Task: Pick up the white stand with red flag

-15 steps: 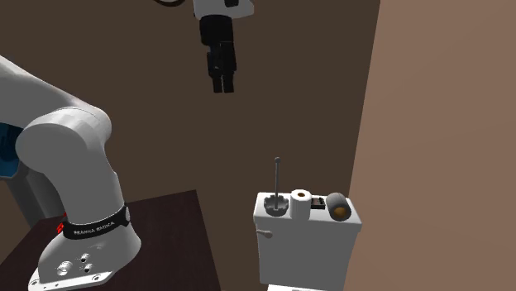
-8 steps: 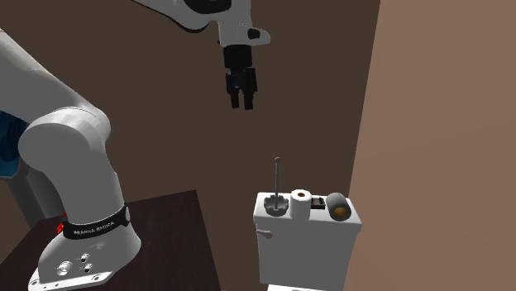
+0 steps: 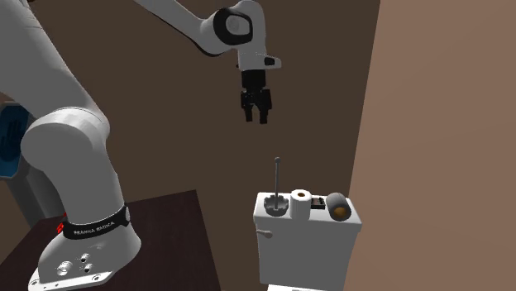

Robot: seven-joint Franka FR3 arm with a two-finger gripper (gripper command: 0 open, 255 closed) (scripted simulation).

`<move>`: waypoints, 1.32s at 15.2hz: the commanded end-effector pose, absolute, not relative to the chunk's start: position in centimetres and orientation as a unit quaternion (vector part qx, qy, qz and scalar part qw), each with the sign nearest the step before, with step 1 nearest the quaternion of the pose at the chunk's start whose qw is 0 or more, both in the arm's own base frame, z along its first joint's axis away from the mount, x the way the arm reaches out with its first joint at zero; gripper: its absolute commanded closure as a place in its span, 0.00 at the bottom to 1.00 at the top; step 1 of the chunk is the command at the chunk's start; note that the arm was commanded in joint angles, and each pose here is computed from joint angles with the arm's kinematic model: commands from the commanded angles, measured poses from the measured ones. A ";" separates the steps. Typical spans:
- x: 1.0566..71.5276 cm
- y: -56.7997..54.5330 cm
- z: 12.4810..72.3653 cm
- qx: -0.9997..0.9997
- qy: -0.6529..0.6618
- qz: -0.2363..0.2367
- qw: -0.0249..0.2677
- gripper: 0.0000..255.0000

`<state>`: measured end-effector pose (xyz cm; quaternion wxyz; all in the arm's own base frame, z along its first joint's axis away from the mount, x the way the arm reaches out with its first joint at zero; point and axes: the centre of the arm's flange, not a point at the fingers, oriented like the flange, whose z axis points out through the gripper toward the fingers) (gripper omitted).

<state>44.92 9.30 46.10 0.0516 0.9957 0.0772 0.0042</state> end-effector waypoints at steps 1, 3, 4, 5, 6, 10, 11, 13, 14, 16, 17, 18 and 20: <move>46.7 10.9 44.4 0.995 0.084 0.003 0.053 0.00; 48.3 12.4 42.8 0.994 0.090 0.001 0.054 0.00; 49.1 13.1 42.1 0.994 0.093 0.000 0.055 0.00; 49.9 13.9 41.3 0.994 0.097 -0.001 0.056 0.00; 50.7 14.6 40.5 0.993 0.100 -0.002 0.057 0.00; 53.8 17.7 37.3 0.992 0.112 -0.006 0.060 0.00; 54.6 18.5 36.5 0.991 0.116 -0.007 0.061 0.00; 56.1 20.0 34.9 0.991 0.122 -0.009 0.063 0.00; 56.9 20.8 34.1 0.990 0.125 -0.010 0.063 0.00; 58.3 22.4 32.5 0.989 0.132 -0.012 0.065 0.00; 59.1 23.2 31.7 0.989 0.135 -0.013 0.066 0.00; 59.8 24.0 30.9 0.988 0.138 -0.014 0.067 0.00; 61.2 25.6 29.2 0.987 0.144 -0.015 0.068 0.00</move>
